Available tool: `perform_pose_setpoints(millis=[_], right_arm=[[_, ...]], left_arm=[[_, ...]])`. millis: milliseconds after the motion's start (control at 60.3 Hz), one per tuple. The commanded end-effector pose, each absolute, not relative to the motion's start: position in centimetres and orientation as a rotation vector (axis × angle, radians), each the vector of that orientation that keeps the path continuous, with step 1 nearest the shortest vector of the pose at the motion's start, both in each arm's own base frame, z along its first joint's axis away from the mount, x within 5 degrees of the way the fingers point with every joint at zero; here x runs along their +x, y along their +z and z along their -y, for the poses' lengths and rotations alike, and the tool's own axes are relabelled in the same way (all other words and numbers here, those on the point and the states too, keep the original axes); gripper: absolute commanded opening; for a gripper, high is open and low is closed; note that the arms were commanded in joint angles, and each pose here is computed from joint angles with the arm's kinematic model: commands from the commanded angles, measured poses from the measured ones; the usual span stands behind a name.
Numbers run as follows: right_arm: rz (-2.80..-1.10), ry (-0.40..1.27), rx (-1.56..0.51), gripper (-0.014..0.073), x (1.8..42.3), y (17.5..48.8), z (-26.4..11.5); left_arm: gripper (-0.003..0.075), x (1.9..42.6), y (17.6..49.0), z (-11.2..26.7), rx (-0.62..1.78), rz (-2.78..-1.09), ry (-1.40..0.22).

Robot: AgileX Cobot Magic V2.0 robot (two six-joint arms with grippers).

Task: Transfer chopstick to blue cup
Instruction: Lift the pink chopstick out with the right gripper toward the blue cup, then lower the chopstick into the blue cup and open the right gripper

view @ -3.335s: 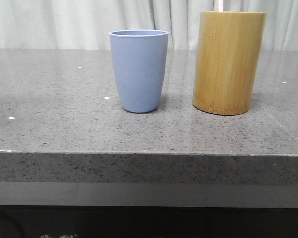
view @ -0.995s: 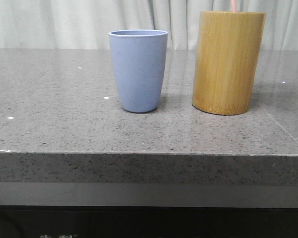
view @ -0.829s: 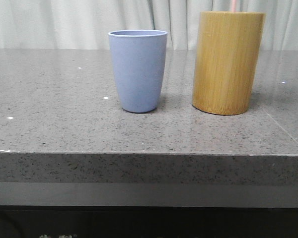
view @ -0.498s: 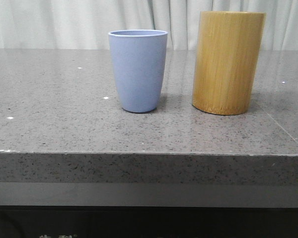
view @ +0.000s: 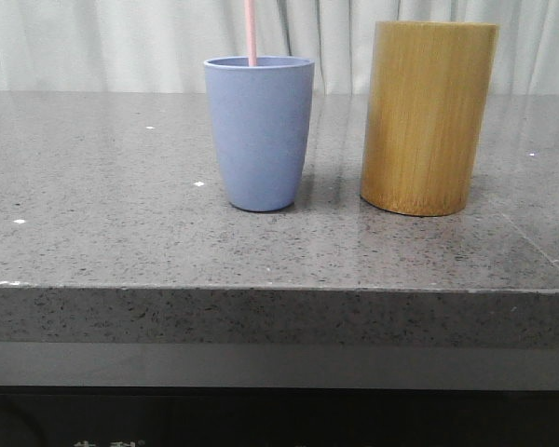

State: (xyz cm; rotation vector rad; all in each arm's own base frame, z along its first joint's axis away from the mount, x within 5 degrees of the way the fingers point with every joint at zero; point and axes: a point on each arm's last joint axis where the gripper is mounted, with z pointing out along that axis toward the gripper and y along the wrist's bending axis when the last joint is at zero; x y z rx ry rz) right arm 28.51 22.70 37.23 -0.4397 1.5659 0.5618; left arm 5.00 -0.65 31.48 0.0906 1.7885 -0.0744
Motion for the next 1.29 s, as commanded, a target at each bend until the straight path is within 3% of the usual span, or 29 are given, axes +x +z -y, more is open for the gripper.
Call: perform_pose_setpoints(millis=[0, 249, 581, 664, 796, 979, 1145, 1277], right_arm=[[-1.435, 0.569, -0.394, -0.0085, 28.2, 39.9, -22.3], [-1.439, 0.568, -0.395, 0.0148, 28.3, 39.7, -22.4], [-1.412, 0.565, -0.390, 0.0350, 27.9, 40.6, -21.8], [-1.376, 0.560, -0.392, 0.0357, 27.0, 42.0, -21.2], [-1.421, 0.571, -0.432, 0.0295, 25.7, 44.2, -20.1], [-1.622, 0.530, -0.506, 0.0058, 25.5, 47.5, -17.4], [-1.782, 0.437, -0.478, -0.0124, 26.3, 48.6, -13.5], [-1.848, 0.358, -0.395, -0.0114, 26.5, 48.6, -10.0]], left_arm=[[-0.0019, 5.1, 33.0, 0.6, 0.069, -1.687, -0.088], [-0.0019, 5.1, 33.0, 0.6, 0.069, -1.687, -0.088], [-0.0019, 5.1, 33.0, 0.6, 0.069, -1.687, -0.088], [-0.0019, 5.1, 33.0, 0.6, 0.069, -1.687, -0.088], [-0.0019, 5.1, 33.0, 0.6, 0.069, -1.687, -0.088], [-0.0019, 5.1, 33.0, 0.6, 0.069, -1.687, -0.088], [-0.0019, 5.1, 33.0, 0.6, 0.069, -1.687, -0.088], [-0.0019, 5.1, 33.0, 0.6, 0.069, -1.687, -0.088]])
